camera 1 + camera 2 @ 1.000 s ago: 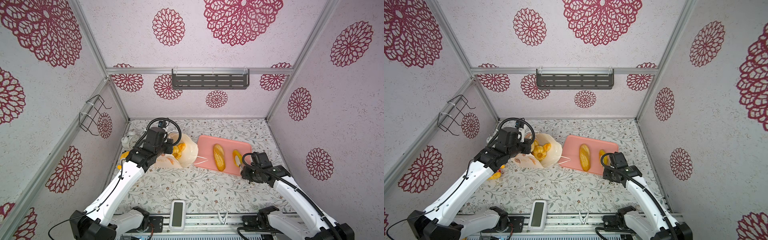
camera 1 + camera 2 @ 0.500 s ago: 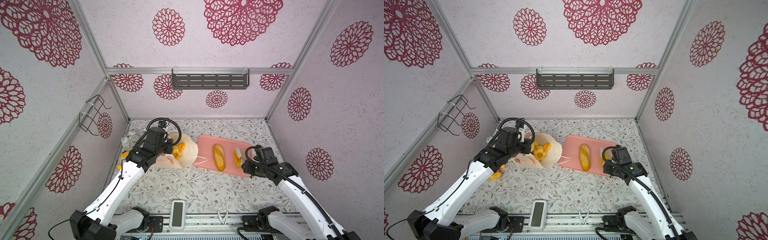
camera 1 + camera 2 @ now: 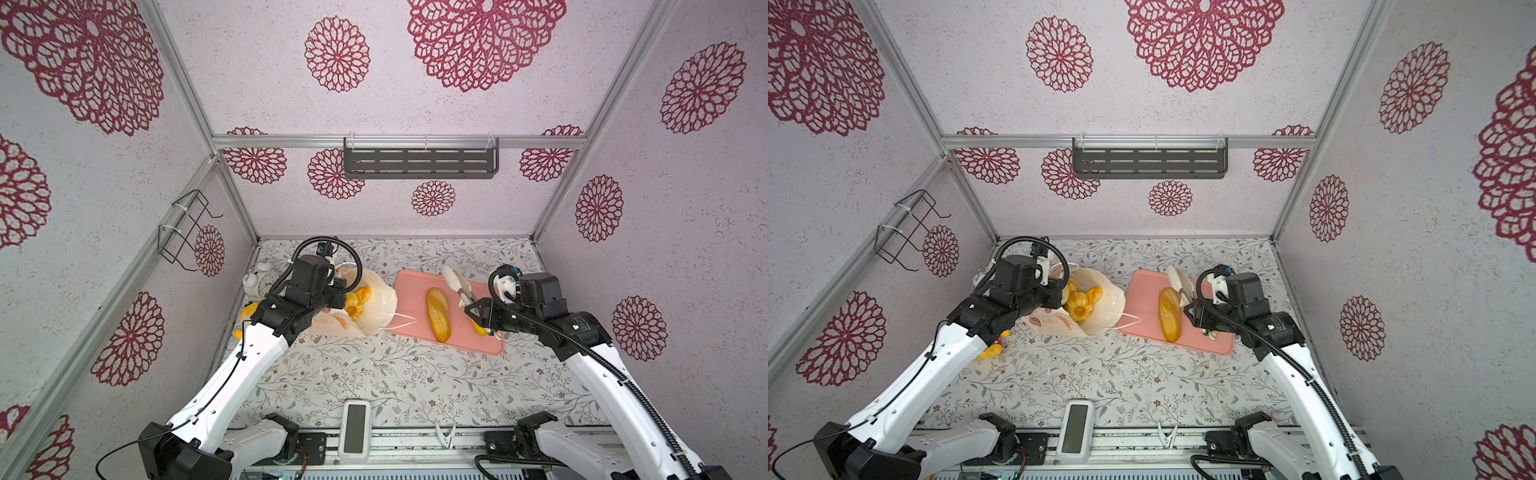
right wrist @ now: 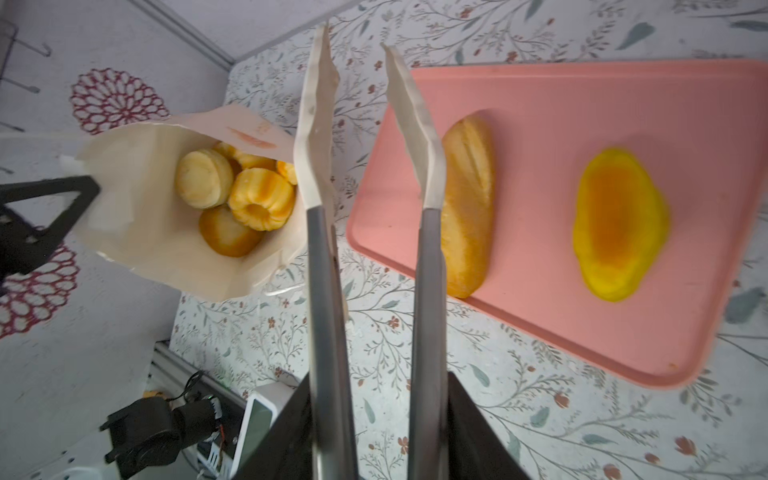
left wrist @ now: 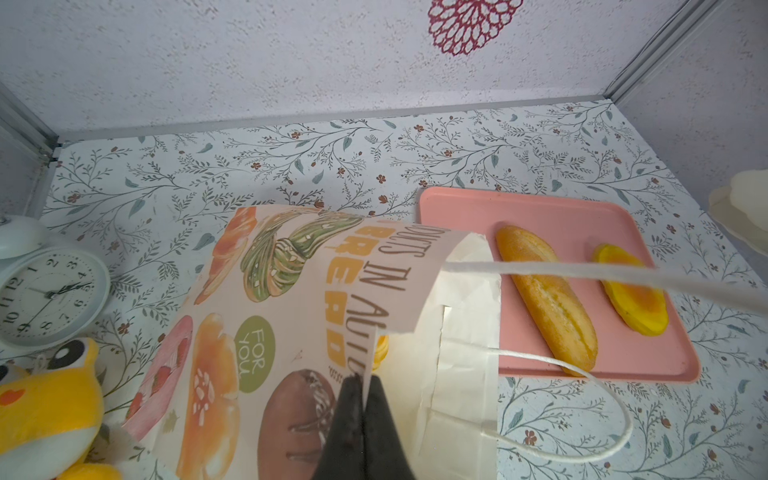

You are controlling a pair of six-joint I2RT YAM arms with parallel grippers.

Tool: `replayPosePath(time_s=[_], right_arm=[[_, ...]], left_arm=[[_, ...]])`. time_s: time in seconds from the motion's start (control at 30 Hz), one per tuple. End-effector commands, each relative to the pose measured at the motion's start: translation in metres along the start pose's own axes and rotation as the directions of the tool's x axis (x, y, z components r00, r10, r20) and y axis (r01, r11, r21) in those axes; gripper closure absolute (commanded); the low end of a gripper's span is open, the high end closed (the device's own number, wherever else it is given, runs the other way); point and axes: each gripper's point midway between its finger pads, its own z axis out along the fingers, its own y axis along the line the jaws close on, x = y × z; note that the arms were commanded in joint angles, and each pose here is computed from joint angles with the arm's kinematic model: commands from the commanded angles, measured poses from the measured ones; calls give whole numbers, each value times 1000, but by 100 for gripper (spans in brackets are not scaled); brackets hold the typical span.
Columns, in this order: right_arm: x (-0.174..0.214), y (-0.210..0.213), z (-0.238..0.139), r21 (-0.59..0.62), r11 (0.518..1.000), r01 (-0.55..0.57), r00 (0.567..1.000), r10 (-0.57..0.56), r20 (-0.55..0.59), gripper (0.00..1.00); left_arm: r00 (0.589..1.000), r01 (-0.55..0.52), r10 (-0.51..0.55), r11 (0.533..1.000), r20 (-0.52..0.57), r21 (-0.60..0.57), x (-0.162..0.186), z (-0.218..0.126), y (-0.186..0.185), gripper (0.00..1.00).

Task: Take the fake bread out of the paper bag
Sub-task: 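Move the open tongs back into the bag opening with the right gripper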

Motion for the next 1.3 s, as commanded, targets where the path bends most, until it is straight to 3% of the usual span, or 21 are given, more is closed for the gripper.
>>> replayPosePath(time_s=[0.0, 0.2, 0.37, 0.8, 1.07, 1.27], right_arm=[[-7, 62, -2, -222, 971, 89, 996, -90, 6, 55], [8, 99, 22, -314, 941, 128, 984, -160, -78, 55], [22, 113, 44, -377, 923, 81, 980, -143, -140, 51], [70, 118, 88, -403, 914, -58, 961, -58, -269, 42], [100, 141, 80, -455, 890, 19, 939, -171, -297, 51], [98, 140, 61, -427, 899, 96, 936, -228, -269, 53]], left_arm=[[998, -2, 0, 999, 55, 35, -11, -6, -4, 100], [999, 1, -7, 993, 46, 120, -9, -10, -18, 100], [998, -25, 12, 981, 67, 194, -6, -18, -30, 100], [999, -25, 18, 978, 35, 207, 6, -15, -32, 100], [1000, -20, 16, 979, 23, 203, 7, -11, -32, 100], [999, -25, 21, 980, 26, 199, 6, -12, -32, 100]])
